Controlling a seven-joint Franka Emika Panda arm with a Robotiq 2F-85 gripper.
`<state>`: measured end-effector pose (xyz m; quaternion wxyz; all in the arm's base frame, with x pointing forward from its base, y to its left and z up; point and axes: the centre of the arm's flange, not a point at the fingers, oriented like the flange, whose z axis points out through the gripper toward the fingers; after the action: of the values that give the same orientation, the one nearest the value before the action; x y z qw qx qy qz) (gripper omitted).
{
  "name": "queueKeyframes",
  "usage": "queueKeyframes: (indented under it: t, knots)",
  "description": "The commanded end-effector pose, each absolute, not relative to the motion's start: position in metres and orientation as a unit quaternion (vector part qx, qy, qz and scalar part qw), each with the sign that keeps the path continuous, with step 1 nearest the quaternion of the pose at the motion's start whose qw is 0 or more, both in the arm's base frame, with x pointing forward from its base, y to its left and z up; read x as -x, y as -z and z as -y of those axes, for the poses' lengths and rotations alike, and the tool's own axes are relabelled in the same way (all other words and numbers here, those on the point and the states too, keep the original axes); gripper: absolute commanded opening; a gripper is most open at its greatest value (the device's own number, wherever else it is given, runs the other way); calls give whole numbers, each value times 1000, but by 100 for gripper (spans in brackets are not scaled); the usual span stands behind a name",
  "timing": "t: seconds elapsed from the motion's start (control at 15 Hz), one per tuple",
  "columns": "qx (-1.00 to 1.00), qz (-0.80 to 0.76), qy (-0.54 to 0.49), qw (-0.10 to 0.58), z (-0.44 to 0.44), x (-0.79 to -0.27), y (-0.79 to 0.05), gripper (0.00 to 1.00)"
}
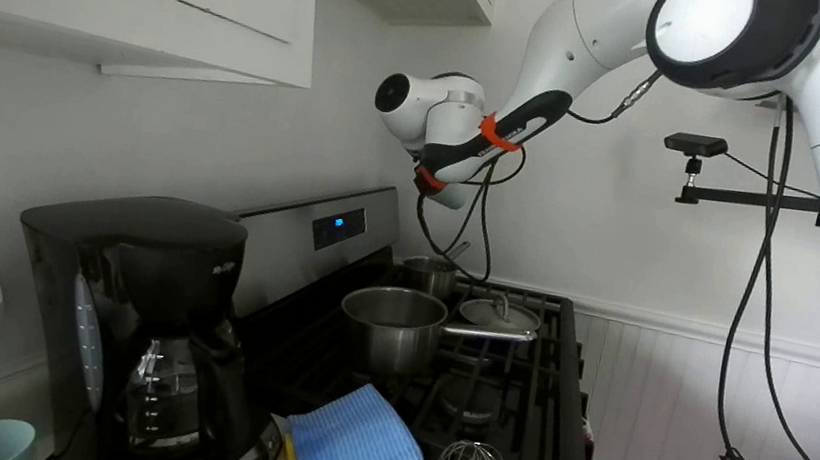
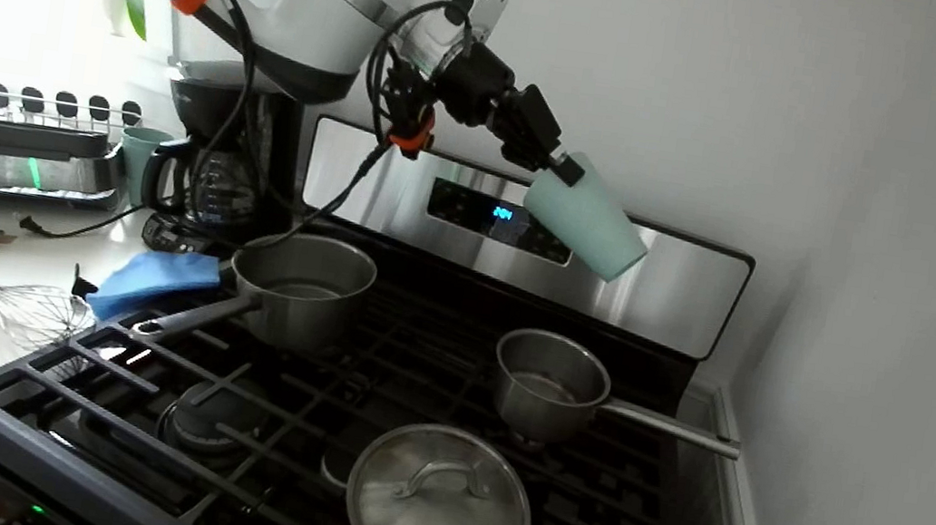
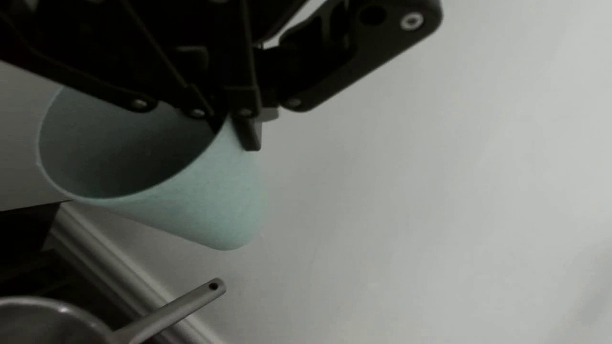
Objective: Pour the liquid from the cup into the two pots then put the silver lid on the big silver pot.
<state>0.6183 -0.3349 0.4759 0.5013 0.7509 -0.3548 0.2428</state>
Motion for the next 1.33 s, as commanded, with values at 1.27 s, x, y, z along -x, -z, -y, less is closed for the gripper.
queueKeyframes:
  t: [1.27]
  knots:
    - [-930, 268, -158, 195, 171, -528, -489, 5]
